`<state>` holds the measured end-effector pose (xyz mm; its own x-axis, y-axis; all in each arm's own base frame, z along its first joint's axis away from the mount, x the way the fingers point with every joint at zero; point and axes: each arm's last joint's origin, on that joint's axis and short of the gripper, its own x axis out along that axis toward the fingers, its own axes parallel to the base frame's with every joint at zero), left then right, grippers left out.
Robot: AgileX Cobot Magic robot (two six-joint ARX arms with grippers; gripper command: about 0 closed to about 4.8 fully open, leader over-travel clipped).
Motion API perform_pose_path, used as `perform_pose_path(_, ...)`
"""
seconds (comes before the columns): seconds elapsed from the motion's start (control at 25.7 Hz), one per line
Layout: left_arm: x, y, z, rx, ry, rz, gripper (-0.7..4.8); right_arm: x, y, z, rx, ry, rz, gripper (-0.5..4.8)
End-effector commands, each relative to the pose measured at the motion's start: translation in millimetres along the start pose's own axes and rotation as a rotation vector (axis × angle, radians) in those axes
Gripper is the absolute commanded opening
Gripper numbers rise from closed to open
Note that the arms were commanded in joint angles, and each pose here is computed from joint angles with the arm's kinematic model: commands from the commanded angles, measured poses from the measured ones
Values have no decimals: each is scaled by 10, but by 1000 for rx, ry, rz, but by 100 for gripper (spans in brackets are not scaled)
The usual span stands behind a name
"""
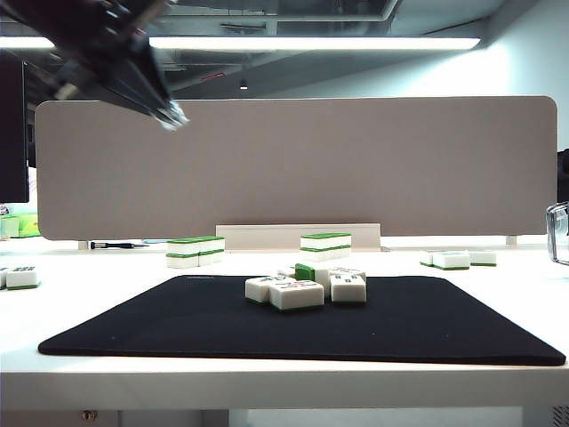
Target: Align six mahjong tiles in a row on the table.
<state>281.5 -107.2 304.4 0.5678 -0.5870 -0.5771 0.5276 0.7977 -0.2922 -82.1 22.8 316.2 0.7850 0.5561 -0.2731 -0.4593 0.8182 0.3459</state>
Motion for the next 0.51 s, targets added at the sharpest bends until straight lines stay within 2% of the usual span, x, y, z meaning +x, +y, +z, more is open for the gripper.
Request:
perform_pose_path(0.04,263,-77,88,40,46,-32,21,-21,15,-8,-19,-22,2,-1)
perform_pose_path(0.16,484,-131,141,69,81,-57,21,-21,14,-9,-20,-22,0,-1)
perform_pose_path(0.31,740,-169,180,100,112,-18,21,-21,15,-9,-19,-21,1,-1)
perform_pose_path(0.51,1009,-243,147,140,148,-20,21,-21,14,-10,-19,-21,0,-1)
